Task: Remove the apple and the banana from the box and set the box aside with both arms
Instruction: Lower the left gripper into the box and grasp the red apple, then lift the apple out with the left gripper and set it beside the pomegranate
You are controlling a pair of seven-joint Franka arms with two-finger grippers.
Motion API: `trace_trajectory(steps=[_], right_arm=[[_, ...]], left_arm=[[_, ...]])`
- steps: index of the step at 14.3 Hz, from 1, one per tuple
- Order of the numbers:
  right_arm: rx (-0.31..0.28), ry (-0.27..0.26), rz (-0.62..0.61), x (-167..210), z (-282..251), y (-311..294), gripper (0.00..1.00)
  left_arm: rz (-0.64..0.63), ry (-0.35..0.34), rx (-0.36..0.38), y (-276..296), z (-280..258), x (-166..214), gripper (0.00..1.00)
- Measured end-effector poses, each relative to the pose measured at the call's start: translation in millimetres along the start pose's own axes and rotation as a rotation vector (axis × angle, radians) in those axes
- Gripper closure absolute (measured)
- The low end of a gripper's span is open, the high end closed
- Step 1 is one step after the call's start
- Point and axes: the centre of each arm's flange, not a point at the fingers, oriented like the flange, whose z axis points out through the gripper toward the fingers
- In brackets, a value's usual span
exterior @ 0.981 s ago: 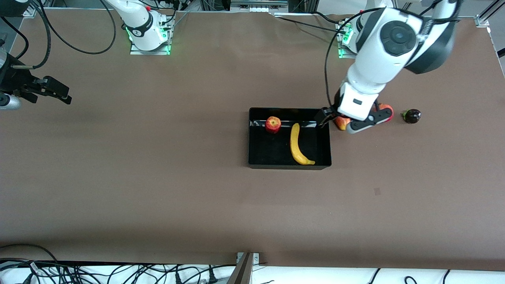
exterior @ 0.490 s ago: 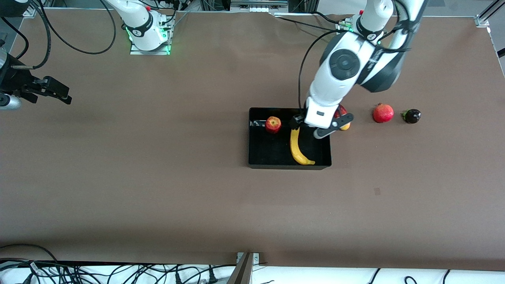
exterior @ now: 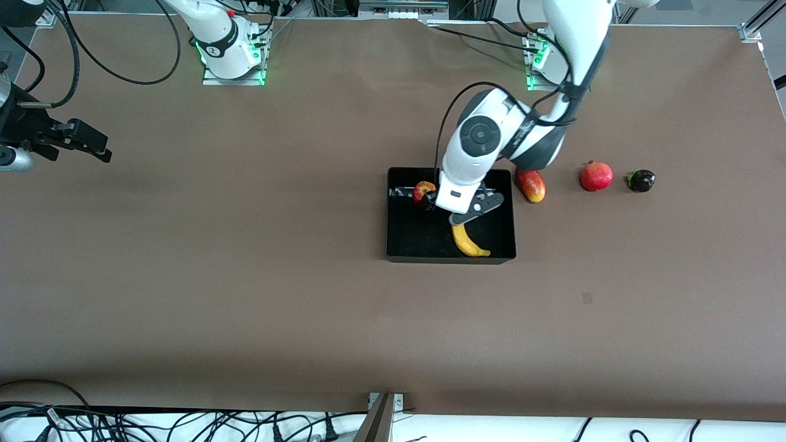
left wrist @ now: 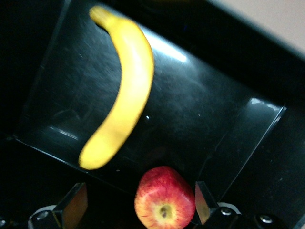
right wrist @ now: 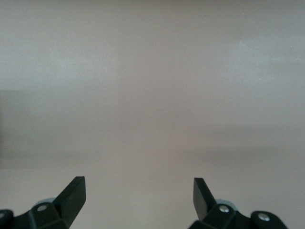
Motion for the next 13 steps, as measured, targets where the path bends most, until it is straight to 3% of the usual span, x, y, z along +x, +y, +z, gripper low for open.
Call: trace_trajectory(steps=[8, 13], right_arm=[[0.000, 0.000, 0.000, 0, 0, 0, 0.00], [0.000, 0.000, 0.000, 0, 0, 0, 0.00]], left_arm=[[-0.051, 0.017, -0.051, 16, 31, -16, 0.00], [-0.063, 0.011, -0.046, 19, 59, -26, 0.00]])
